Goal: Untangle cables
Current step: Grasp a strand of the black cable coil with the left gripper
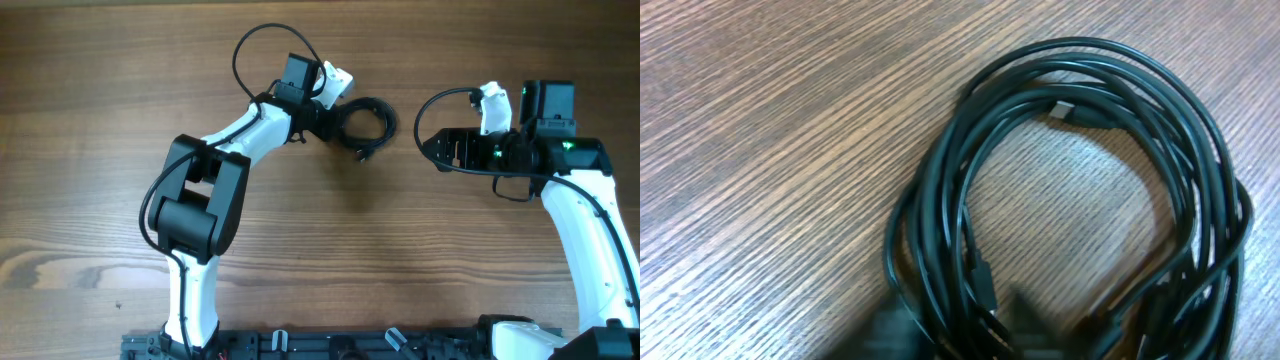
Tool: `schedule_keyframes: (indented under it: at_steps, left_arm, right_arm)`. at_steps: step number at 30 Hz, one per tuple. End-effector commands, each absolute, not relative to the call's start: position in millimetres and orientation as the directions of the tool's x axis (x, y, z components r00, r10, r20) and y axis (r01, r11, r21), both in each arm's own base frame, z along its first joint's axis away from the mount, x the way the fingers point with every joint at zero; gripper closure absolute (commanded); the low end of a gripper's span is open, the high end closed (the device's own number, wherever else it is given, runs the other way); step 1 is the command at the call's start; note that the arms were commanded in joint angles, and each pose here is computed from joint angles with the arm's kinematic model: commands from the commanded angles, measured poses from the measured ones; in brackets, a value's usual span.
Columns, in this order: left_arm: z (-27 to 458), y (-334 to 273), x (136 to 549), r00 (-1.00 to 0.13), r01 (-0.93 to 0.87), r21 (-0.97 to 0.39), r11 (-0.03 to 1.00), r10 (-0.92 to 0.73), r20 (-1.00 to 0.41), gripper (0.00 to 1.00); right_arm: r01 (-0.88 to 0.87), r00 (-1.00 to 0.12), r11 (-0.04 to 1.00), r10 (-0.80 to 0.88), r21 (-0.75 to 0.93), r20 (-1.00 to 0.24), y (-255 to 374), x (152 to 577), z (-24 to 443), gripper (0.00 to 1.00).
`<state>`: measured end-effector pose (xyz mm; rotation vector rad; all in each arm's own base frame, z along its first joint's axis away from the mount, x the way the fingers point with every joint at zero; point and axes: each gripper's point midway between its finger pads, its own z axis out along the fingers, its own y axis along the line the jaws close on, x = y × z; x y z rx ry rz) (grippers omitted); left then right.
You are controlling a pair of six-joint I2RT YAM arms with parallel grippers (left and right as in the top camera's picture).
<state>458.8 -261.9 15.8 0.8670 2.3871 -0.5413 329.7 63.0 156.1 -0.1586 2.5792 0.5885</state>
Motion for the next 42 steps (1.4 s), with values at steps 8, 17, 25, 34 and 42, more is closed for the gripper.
schedule_keyframes:
  at_steps: [8,17,25,34,42]
  left_arm:
    - [16,-271,461,-0.635,0.690,-0.188,0.699,0.460,-0.621,0.33]
    - [15,-283,453,-0.625,0.707,-0.186,0.682,0.480,-0.616,0.45]
    - [9,-275,453,-0.639,0.689,-0.158,0.707,0.491,-0.592,0.45]
    - [0,-258,454,-0.667,0.653,-0.101,0.751,0.507,-0.545,0.53]
    - [-16,-251,440,-0.698,0.645,-0.116,0.755,0.520,-0.492,0.96]
  right_arm:
    - [-0.226,-0.868,0.889,0.002,0.398,-0.496,66,331,167,0.00]
    - [-0.219,-0.876,0.889,0.003,0.403,-0.482,67,327,165,0.00]
    - [-0.218,-0.878,0.888,0.003,0.404,-0.479,67,327,165,0.00]
    - [-0.216,-0.879,0.888,0.003,0.405,-0.476,67,326,164,0.00]
    - [-0.217,-0.879,0.888,0.003,0.405,-0.477,67,326,165,0.00]
